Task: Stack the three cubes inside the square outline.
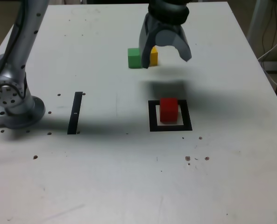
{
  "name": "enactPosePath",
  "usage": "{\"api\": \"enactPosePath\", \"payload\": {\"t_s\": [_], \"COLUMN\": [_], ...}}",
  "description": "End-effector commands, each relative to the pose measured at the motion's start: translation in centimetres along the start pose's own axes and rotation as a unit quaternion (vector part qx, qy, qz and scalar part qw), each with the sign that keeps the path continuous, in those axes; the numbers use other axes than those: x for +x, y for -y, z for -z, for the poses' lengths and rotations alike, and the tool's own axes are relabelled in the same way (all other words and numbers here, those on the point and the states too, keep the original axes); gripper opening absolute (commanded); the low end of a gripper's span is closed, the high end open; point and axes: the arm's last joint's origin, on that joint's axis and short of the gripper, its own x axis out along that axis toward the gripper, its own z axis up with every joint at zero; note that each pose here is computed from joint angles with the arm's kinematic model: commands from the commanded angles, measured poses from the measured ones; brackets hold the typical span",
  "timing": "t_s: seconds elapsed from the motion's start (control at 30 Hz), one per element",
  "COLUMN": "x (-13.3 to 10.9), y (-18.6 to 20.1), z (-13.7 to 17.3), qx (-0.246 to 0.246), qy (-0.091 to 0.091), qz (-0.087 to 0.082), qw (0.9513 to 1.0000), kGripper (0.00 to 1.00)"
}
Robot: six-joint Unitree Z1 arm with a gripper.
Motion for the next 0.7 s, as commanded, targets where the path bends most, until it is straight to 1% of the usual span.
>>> {"api": "enactPosePath", "payload": {"t_s": [0.0,0.2,0.4,0.53,0.67], "x": [0.2,0.3,0.1,0.2,0.5], "y": [-1.4,-4.7,-6.4,-7.3,-8.1], "z": [-0.1,0.3,0.7,0.7,0.6], "qx": [-0.005,-0.019,-0.022,-0.006,0.022], "qy": [-0.003,-0.003,-0.003,-0.002,-0.003], "qz": [0.002,0.004,0.002,0.003,0.002], "qw": [1.0,0.9998,0.9998,1.0,0.9998], "kGripper": [1.0,1.0,1.0,1.0,1.0]}}
